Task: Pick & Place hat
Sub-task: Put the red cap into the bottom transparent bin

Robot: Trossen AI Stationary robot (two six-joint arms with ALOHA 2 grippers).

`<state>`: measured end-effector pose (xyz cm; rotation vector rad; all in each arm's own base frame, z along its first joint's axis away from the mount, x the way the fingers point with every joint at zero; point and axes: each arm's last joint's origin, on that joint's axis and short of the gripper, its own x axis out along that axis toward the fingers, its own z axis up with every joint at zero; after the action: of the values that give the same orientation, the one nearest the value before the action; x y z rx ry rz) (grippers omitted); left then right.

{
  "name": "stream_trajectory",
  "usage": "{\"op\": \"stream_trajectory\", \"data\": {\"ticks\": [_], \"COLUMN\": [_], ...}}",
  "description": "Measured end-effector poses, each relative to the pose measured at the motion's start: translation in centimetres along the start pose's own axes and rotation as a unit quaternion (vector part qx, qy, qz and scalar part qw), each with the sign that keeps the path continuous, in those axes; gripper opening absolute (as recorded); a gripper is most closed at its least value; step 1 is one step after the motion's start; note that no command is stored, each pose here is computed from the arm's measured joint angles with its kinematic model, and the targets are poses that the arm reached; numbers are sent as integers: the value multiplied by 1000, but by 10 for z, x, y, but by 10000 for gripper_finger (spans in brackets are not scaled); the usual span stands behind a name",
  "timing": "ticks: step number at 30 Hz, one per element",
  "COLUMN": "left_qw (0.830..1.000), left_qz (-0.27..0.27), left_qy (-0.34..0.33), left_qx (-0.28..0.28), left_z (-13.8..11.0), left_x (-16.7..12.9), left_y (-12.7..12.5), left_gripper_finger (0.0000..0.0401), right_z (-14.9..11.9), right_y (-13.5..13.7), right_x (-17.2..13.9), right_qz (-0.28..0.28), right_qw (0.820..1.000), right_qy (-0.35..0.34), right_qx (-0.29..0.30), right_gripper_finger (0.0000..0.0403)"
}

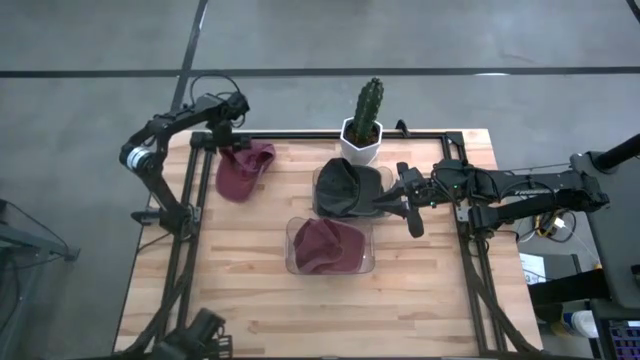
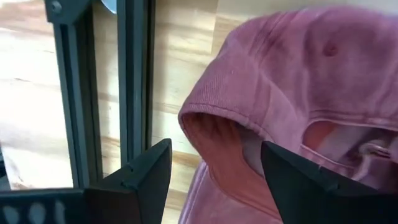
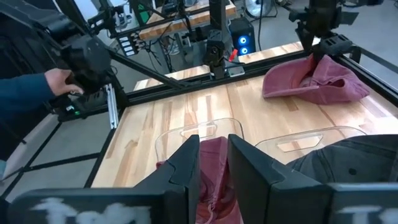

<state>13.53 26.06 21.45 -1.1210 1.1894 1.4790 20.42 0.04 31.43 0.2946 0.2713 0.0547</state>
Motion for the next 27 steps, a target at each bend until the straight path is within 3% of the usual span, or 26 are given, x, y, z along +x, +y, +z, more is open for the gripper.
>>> {"op": "stream_trajectory", "data": {"ticks": [10,19,27], "left_qw": [999,984,980], "left_qz": [16,-98,-123], "left_qy": [36,148,154], "left_qx": [2,2,1], "left_z": [3,-9,-10], "left_x": [22,47,48], "left_y": [-8,-23,-25], "left_gripper_finger": [238,238,238], "right_z": [0,0,-1], "right_y": [0,0,0], "right_x": [0,0,0], "right_qz": [4,3,2], "right_qw": [1000,1000,1000], "right_qy": [1,2,5], "right_qx": [0,-2,-9], "right_gripper_finger": [72,84,75]}}
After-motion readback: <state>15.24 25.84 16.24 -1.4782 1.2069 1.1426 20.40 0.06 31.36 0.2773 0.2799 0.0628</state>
